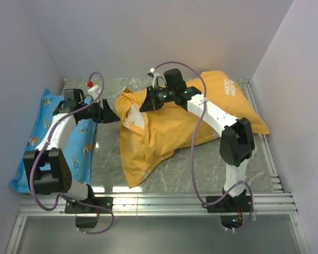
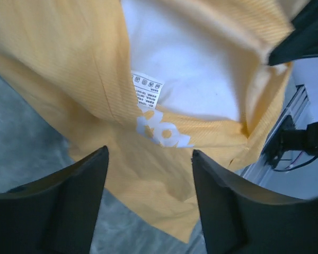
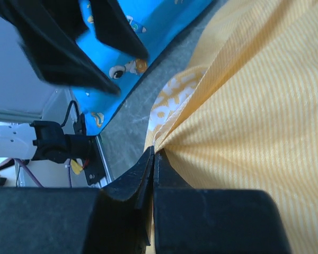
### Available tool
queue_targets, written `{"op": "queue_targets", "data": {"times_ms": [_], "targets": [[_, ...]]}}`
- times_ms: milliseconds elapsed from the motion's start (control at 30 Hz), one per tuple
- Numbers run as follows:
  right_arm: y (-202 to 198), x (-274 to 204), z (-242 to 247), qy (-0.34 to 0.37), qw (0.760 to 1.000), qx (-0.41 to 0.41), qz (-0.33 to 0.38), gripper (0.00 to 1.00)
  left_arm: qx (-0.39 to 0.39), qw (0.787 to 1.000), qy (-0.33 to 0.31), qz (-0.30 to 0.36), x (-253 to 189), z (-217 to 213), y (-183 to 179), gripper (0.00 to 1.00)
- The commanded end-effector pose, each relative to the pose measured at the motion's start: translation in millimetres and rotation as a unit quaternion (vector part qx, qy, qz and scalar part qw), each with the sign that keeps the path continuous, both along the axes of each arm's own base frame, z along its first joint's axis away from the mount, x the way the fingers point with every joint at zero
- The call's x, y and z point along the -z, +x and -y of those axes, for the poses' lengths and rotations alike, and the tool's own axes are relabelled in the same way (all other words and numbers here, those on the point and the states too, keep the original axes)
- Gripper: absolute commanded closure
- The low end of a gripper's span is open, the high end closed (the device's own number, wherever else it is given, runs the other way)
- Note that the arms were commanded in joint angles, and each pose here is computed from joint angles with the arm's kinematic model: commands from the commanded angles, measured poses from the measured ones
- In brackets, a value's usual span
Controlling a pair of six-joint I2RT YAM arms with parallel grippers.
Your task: Put the pillow into the pillowcase
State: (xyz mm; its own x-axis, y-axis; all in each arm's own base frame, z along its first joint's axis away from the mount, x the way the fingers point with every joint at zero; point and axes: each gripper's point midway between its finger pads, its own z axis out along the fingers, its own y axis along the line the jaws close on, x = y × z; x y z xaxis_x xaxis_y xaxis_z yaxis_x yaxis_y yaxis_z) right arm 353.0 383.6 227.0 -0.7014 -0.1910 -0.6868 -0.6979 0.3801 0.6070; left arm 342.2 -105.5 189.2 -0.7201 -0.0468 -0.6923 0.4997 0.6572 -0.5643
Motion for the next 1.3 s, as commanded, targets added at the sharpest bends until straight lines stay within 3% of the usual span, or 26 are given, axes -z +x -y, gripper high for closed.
{"op": "queue_targets", "data": {"times_ms": [0, 100, 167, 267, 300, 400, 500, 600, 633, 667, 700, 733, 800, 833, 933, 1067, 1100, 1133, 1200, 1233, 1267], "targets": [[-4, -54, -4, 0.052, 0.997, -0.007, 0.053, 1.00, -0.028, 0.999, -0.004, -0.036, 12, 16, 1, 0.28], [-10, -49, -2, 0.048, 0.998, -0.009, 0.048, 1.00, -0.058, 0.997, -0.007, -0.043, 22, 24, 14, 0.26], [-13, -49, 0, 0.047, 0.998, -0.013, 0.047, 1.00, -0.044, 0.998, -0.006, -0.046, 28, 40, 19, 0.30], [-17, -52, 2, 0.051, 0.997, -0.020, 0.048, 1.00, -0.027, 0.999, -0.018, -0.037, 23, 62, 33, 0.60], [-20, -53, 1, 0.054, 0.997, -0.024, 0.047, 1.00, -0.023, 0.999, -0.025, -0.032, 17, 69, 38, 0.76], [-23, -56, -2, 0.064, 0.997, -0.029, 0.041, 1.00, 0.040, 0.994, -0.100, 0.007, -33, 113, 47, 0.97], [-22, -65, -5, 0.076, 0.996, -0.027, 0.042, 1.00, 0.099, 0.979, -0.176, 0.033, -76, 148, 36, 1.00], [-19, -71, -9, 0.086, 0.995, -0.023, 0.039, 1.00, 0.138, 0.970, -0.197, 0.033, -78, 167, 15, 1.00], [-18, -71, -10, 0.089, 0.995, -0.022, 0.040, 1.00, 0.144, 0.969, -0.200, 0.029, -74, 169, 12, 0.96], [-16, -72, -11, 0.092, 0.995, -0.021, 0.042, 1.00, 0.146, 0.969, -0.201, 0.008, -62, 168, 6, 0.85], [-16, -71, -12, 0.094, 0.995, -0.018, 0.037, 1.00, 0.151, 0.969, -0.196, 0.004, -59, 165, 3, 0.57], [-15, -69, -13, 0.094, 0.995, -0.017, 0.032, 1.00, 0.136, 0.974, -0.181, -0.032, -46, 152, 0, 0.49], [-13, -58, -15, 0.092, 0.995, -0.010, 0.022, 1.00, 0.133, 0.981, -0.139, 0.019, -54, 128, 0, 0.39], [-12, -53, -19, 0.092, 0.995, -0.007, 0.024, 1.00, 0.103, 0.986, -0.128, -0.014, -49, 99, -1, 0.36], [-9, -30, -34, 0.087, 0.996, -0.007, 0.009, 1.00, 0.044, 0.995, -0.087, 0.020, -57, 29, 6, 0.24], [17, -8, -63, 0.079, 0.997, 0.007, 0.018, 1.00, -0.031, 0.999, 0.019, 0.015, -49, -35, 11, 0.20], [29, 13, -70, 0.069, 0.997, 0.016, 0.009, 1.00, -0.039, 0.999, 0.023, 0.012, -49, -41, 11, 0.20], [48, -11, -77, 0.086, 0.995, 0.027, 0.039, 1.00, -0.049, 0.998, 0.024, 0.007, -46, -47, 12, 0.20], [91, 1, -73, 0.072, 0.994, 0.074, 0.044, 1.00, -0.056, 0.998, 0.031, -0.005, -40, -50, 11, 0.12], [110, -38, -72, 0.101, 0.987, 0.091, 0.081, 1.00, -0.053, 0.998, 0.030, -0.004, -37, -49, 10, 0.11], [123, -47, -64, 0.110, 0.983, 0.109, 0.097, 1.00, -0.045, 0.998, 0.032, 0.008, -39, -48, 9, 0.03]]}}
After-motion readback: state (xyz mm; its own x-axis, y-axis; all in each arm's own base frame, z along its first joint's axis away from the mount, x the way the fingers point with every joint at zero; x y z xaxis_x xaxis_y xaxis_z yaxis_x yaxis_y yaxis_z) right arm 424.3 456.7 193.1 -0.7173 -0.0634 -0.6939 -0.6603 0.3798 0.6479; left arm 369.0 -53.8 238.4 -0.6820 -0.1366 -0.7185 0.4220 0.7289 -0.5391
